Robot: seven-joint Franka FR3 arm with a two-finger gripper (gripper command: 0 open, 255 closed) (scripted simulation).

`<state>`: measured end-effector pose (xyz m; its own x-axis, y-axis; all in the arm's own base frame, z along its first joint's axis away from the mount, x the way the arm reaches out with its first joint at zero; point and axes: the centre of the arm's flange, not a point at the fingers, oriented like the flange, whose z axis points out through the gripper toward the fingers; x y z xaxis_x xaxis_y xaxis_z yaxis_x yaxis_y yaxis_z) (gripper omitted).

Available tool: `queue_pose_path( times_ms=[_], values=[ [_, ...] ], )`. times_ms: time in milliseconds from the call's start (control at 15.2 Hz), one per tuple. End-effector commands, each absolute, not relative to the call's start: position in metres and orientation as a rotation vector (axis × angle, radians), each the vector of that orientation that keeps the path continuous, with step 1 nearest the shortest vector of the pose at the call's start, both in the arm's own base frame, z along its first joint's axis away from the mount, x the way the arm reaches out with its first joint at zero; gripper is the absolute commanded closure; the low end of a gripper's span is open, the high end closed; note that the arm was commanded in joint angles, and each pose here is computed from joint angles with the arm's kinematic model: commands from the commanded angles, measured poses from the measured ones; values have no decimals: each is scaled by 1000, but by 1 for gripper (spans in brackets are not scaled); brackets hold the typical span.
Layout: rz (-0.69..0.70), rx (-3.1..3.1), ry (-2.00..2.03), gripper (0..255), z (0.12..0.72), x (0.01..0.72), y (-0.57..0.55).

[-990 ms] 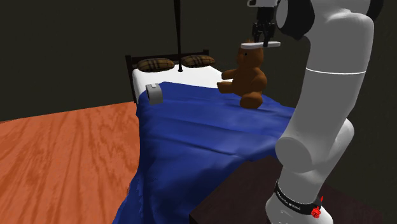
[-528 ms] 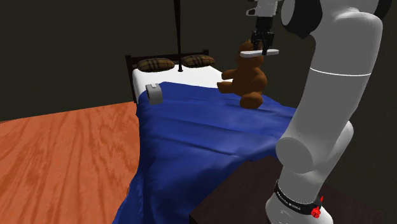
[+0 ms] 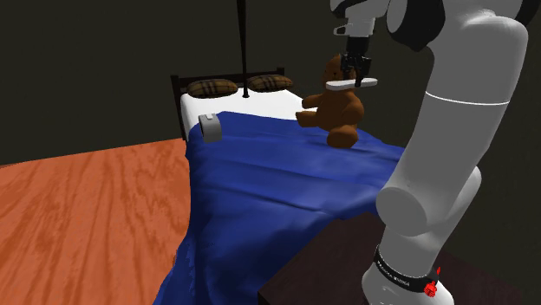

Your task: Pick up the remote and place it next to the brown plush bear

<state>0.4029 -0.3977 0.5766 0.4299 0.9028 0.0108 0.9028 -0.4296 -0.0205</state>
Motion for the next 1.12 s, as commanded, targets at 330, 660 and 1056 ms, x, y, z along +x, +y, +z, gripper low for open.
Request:
queue_pose_path(
  times_ms=[330, 660, 1056],
  values=[
    [2, -2637, -1665, 255, 540, 403, -398],
    [2, -2637, -1665, 255, 514, 403, -398],
    [2, -2637, -1665, 255, 482, 403, -398]
  ],
)
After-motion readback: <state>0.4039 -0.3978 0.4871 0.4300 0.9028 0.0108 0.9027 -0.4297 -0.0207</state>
